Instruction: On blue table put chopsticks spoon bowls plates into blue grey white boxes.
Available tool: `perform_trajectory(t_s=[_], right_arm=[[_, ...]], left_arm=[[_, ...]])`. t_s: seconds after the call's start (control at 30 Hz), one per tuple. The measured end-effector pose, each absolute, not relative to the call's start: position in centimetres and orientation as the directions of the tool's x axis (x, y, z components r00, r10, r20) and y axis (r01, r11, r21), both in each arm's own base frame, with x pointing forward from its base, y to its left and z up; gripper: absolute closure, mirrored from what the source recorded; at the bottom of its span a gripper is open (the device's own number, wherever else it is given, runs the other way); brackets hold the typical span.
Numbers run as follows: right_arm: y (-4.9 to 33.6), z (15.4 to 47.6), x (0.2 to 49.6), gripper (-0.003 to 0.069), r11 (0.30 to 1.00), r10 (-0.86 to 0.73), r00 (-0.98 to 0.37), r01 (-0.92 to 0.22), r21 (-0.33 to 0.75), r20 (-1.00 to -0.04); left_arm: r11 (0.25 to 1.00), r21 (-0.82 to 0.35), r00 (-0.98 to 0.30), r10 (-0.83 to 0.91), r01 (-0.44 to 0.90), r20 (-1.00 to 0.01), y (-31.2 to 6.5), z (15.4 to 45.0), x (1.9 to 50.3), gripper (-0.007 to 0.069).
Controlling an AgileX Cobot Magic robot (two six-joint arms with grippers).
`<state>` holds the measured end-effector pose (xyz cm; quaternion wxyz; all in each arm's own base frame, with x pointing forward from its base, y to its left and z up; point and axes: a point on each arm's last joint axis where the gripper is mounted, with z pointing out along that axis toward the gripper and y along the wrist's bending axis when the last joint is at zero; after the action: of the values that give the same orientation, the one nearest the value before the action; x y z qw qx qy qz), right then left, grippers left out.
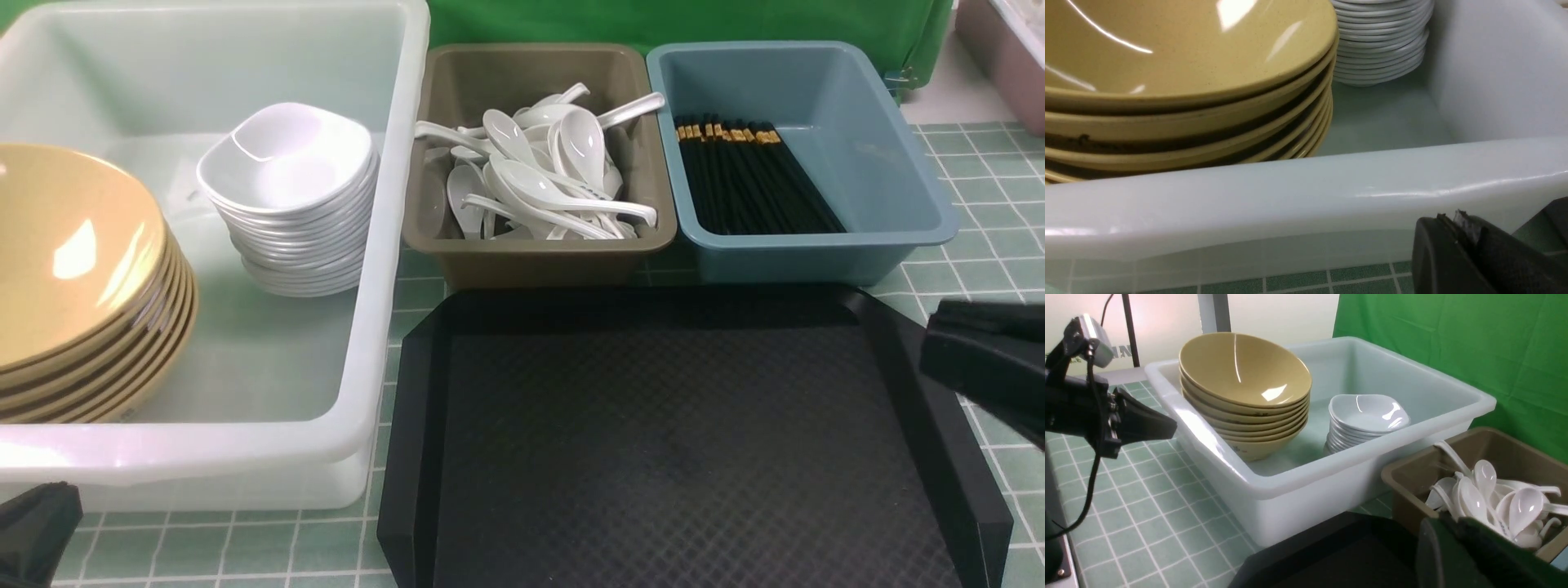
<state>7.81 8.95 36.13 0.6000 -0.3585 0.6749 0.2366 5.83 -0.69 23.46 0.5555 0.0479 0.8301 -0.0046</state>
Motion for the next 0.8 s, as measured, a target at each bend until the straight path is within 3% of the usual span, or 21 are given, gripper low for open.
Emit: perform_trajectory(t_s=[0.13,0.27,0.37,0.4,0.47,0.53,0.63,0.8], right_arm=[[8.4,34.2,7.8,0.0624,0.660,-0.172,0.008,-0.741,-0.121,-0.985],[6.7,31.6,7.9,0.0624,0.757,-0.076,0.059,-0.646,-0.096,-0.995],[4.5,29.0,7.7,0.0624,0.863,-0.024,0.080,-0.501,-0.060,-0.997],[4.4,28.8,7.8,0.0624,0.869,-0.024,0.073,-0.492,-0.057,-0.997],[2.8,26.1,7.4,0.0624,0.934,-0.008,0.050,-0.356,-0.025,-0.999],[2.2,25.1,7.3,0.0624,0.956,-0.004,0.046,-0.292,-0.017,-0.999],[0.8,21.0,6.7,0.0624,0.992,-0.039,-0.002,-0.122,-0.039,-0.999],[0.1,19.6,5.9,0.0624,1.000,-0.004,-0.035,-0.016,-0.004,-0.999]], left_arm=[[0.995,0.045,-0.379,0.074,0.085,-0.922,-0.7,23.4,5.8,0.0623],[0.995,0.045,-0.379,0.074,0.085,-0.922,-0.7,23.4,5.8,0.0623],[0.995,0.045,-0.379,0.074,0.085,-0.922,-0.7,23.4,5.8,0.0623],[0.995,0.045,-0.379,0.074,0.085,-0.922,-0.7,23.4,5.8,0.0623],[0.995,0.045,-0.379,0.074,0.085,-0.922,-0.7,23.4,5.8,0.0623],[0.995,0.045,-0.379,0.074,0.085,-0.922,-0.7,23.4,5.8,0.0623],[0.995,0.045,-0.379,0.074,0.085,-0.922,-0.7,23.4,5.8,0.0623],[0.995,0.045,-0.379,0.074,0.085,-0.922,-0.7,23.4,5.8,0.0623]])
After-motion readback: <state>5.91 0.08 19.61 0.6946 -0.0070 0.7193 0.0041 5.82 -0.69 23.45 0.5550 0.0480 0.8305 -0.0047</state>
